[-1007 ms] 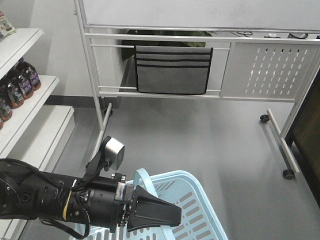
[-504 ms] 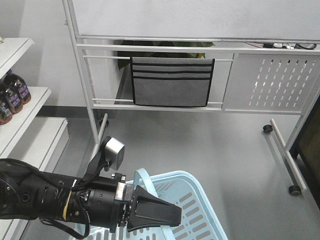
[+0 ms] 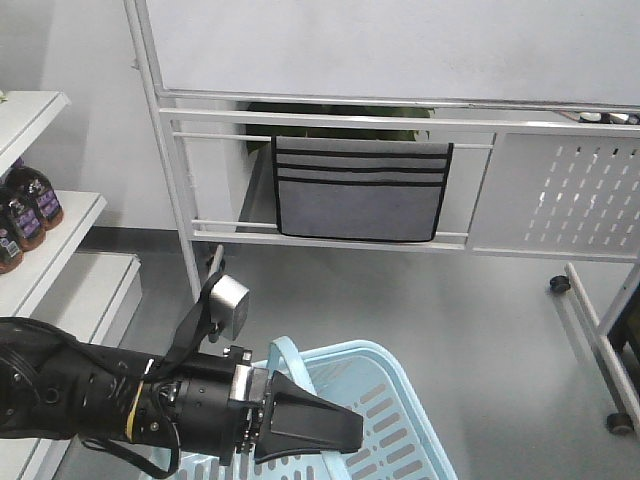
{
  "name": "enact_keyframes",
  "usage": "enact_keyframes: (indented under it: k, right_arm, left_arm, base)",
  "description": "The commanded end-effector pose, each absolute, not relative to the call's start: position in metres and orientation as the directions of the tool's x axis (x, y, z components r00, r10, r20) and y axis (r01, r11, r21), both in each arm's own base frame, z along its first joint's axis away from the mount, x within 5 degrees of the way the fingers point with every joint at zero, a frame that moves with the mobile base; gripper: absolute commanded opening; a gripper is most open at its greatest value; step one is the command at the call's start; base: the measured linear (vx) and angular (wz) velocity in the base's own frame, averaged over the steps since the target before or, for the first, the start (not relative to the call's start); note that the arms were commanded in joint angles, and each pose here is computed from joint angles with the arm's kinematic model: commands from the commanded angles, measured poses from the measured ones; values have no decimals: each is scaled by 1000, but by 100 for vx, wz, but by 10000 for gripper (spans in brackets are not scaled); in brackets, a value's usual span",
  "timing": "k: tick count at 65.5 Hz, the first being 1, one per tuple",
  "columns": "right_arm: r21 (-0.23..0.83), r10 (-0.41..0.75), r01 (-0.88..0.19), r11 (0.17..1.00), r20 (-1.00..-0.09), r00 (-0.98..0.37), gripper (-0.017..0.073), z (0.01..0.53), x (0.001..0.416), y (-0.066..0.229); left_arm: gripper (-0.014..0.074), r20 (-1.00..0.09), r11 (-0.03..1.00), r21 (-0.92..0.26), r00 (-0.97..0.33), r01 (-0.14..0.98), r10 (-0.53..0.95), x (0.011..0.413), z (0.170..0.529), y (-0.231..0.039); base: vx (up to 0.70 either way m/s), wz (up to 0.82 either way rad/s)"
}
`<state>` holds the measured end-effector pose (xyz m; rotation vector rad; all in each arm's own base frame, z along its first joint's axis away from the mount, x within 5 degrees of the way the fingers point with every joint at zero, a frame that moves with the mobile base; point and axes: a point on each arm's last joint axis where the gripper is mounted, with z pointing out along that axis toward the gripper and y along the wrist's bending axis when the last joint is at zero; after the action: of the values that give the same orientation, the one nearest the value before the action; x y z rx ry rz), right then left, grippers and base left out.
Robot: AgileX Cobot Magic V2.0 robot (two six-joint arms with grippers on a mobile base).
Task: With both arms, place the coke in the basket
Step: 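Drive the base away from the shelf while holding the basket, then turn the base toward the shelf with the red Coca-Cola bottle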
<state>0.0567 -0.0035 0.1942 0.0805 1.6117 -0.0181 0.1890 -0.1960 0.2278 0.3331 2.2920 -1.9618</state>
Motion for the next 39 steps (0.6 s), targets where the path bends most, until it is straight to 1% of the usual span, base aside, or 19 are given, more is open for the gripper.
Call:
enact_keyframes:
  k: [1,18,39]
  right_arm:
    - [25,22,67,997,-999,39,-4,197,56,-4]
    - [25,22,67,997,-999,39,-4,197,56,-4]
    - [25,22,67,997,-999,39,-4,197,56,-4]
  left_arm:
    - [-6,-246,-104,-967,-956,232,161,177,260,-196]
    - [-6,-246,-104,-967,-956,232,161,177,260,-196]
    - [-6,-246,-104,-967,-956,232,161,177,260,-196]
  base:
    - [20,13]
    - [19,17]
    - [15,25]
